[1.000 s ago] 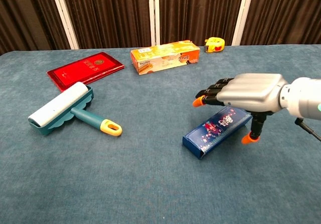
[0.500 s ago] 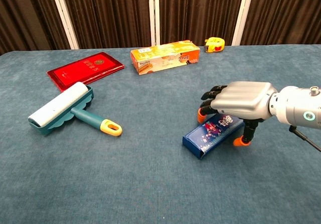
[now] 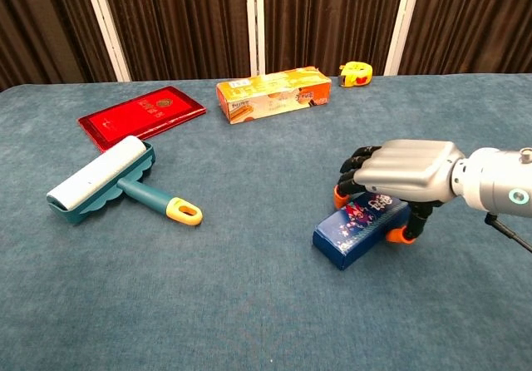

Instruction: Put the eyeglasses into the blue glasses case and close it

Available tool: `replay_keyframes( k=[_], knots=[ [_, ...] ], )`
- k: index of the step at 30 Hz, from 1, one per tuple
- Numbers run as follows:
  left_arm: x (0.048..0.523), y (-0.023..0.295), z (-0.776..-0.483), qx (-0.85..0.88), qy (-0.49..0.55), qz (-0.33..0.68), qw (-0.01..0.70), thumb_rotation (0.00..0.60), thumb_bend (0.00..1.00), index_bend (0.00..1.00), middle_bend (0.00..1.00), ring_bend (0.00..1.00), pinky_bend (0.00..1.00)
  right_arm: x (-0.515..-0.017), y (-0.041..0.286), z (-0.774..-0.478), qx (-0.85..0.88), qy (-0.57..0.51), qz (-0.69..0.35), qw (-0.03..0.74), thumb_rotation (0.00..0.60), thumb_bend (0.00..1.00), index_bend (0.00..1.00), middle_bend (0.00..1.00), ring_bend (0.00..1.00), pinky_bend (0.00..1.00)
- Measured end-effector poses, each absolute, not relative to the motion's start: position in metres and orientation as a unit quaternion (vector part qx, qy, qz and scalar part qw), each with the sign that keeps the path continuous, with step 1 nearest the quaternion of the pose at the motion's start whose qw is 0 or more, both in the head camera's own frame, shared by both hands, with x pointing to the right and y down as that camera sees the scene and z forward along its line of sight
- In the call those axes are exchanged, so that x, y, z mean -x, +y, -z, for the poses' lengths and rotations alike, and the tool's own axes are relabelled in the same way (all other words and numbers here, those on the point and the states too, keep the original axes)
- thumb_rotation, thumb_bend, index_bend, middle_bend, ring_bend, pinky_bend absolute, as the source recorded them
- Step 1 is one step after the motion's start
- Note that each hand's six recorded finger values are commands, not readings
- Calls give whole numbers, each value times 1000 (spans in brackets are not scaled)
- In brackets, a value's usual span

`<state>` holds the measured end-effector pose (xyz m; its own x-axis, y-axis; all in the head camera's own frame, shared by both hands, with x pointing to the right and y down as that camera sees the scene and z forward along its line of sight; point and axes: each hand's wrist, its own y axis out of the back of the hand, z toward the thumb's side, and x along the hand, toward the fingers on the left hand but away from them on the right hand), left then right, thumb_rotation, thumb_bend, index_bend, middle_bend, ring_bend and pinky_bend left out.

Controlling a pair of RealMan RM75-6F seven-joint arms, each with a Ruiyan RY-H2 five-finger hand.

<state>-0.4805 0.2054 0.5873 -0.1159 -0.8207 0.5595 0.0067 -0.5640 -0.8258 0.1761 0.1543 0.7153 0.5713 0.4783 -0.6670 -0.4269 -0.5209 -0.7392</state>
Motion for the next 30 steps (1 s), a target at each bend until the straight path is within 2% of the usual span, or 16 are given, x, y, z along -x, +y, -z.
replay_keyframes(
  k=[7,13,17,22,26,30],
  knots=[
    [478,205,-582,592,353,653,314,600,0,0,0,0,0,-185,153,-697,733,-32,-460,500,600,171,0,0,0,0],
    [473,204,-570,597,364,636,325,600,0,0,0,0,0,-212,144,-658,718,-105,-457,514,600,141,0,0,0,0],
    [468,204,-560,600,370,623,338,600,0,0,0,0,0,-246,138,-625,698,-182,-459,519,600,6,0,0,0,0],
    [461,206,-547,602,380,604,359,600,0,0,0,0,0,-295,144,-588,673,-275,-464,506,600,0,0,0,0,0],
    [459,208,-538,604,394,582,376,600,0,0,0,0,0,-341,161,-565,646,-345,-475,488,600,0,0,0,0,0],
    [459,214,-534,609,401,571,377,600,0,0,0,0,0,-367,176,-560,634,-363,-486,480,600,0,0,0,0,0]
  ],
)
